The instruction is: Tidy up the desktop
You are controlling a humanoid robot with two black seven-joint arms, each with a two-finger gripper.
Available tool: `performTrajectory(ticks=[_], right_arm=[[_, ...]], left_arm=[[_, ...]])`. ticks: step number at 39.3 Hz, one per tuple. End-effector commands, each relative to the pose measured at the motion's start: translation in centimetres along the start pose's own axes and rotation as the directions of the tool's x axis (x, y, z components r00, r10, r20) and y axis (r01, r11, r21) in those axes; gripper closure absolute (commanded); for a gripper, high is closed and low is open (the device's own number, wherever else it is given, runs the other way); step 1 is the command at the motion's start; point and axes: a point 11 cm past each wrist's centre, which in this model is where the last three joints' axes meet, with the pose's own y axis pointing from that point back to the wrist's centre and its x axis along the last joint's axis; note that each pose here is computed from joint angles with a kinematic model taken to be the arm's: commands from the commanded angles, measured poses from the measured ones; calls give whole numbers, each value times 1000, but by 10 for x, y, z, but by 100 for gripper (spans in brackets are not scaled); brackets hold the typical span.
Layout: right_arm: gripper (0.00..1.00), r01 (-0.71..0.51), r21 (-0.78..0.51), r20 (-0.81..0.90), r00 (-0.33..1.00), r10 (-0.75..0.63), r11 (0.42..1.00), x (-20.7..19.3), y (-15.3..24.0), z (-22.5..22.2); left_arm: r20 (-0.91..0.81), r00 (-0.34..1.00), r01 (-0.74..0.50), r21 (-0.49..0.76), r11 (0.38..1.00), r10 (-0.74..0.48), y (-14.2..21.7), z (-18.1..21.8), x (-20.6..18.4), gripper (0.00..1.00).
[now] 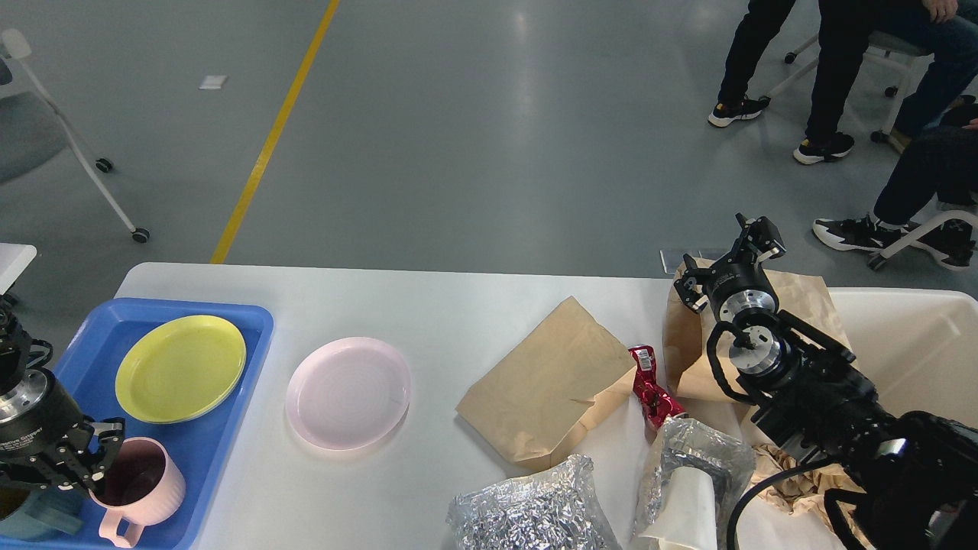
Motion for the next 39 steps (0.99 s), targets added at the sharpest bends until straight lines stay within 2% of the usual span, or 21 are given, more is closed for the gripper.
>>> performTrajectory(ticks=[1,3,11,20,29,39], right_arm=[[0,0,0,0,1000,0,1000,0,0,0],[0,1,0,0,1000,-1,1000,0,0,0],[0,1,0,0,1000,-1,1000,0,0,0],[0,0,1,0,1000,0,1000,0,0,-1],[0,0,1,0,1000,0,1000,0,0,0],[0,-1,0,0,1000,1,1000,0,0,0]], left_arm=[[-4,1000,-6,-1,1000,6,0,0,1,80],[-5,1000,-7,-2,1000,7,0,0,1,76],[-11,1000,-12,-1,1000,12,1,-2,2,73],[-13,1000,-4,-26,1000,4,8,-1,2,47],[-55,997,-48,-38,998,45,26,-16,9,40],[-109,980,-176,-79,981,167,80,-32,26,36]])
